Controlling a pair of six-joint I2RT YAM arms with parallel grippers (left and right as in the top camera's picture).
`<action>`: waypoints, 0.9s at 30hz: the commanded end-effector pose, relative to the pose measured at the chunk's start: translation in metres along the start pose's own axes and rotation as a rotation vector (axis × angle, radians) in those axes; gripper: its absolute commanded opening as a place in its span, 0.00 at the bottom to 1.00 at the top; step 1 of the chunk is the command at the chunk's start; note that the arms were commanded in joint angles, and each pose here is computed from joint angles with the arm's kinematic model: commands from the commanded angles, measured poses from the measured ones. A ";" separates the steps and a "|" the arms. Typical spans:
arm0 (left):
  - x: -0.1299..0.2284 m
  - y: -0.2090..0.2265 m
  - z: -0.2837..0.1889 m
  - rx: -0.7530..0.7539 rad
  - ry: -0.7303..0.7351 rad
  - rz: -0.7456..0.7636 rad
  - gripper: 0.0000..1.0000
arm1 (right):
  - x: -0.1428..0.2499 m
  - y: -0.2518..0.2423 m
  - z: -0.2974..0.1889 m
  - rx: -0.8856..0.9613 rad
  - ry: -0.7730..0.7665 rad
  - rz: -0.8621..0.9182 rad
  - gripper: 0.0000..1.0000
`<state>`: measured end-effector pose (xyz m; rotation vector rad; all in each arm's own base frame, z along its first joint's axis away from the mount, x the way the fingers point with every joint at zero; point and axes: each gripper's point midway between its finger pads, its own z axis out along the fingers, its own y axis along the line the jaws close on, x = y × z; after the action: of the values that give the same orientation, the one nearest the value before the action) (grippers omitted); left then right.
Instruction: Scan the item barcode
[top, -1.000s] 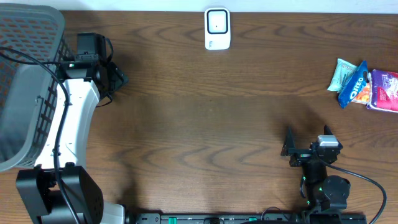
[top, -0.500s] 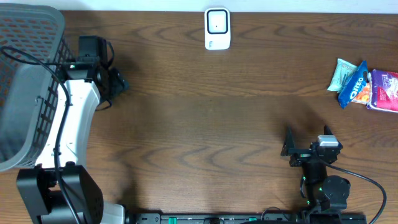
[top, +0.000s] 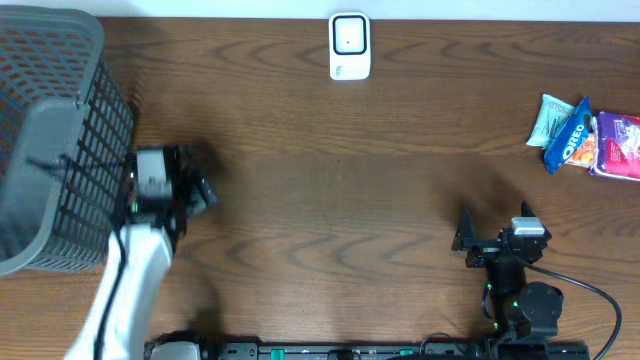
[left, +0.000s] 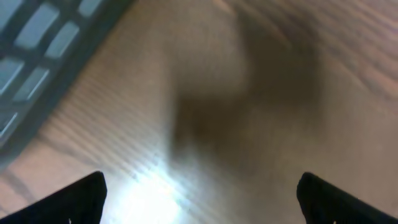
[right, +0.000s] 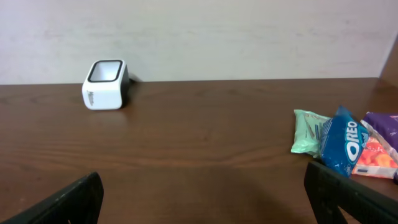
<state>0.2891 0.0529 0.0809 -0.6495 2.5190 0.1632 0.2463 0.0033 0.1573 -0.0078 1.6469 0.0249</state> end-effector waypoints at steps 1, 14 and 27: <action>0.015 0.008 -0.004 0.017 -0.059 0.072 0.98 | 0.001 0.000 0.000 0.001 -0.001 -0.015 0.99; 0.038 0.020 -0.029 0.154 -0.399 0.025 0.98 | 0.001 0.000 0.000 0.001 -0.001 -0.015 0.99; 0.033 -0.016 -0.053 0.384 -0.662 0.205 0.98 | 0.001 0.000 0.000 0.001 -0.001 -0.015 0.99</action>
<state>0.2462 0.0247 0.1067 -0.2565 1.9159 -0.0123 0.2463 0.0033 0.1573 -0.0078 1.6469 0.0249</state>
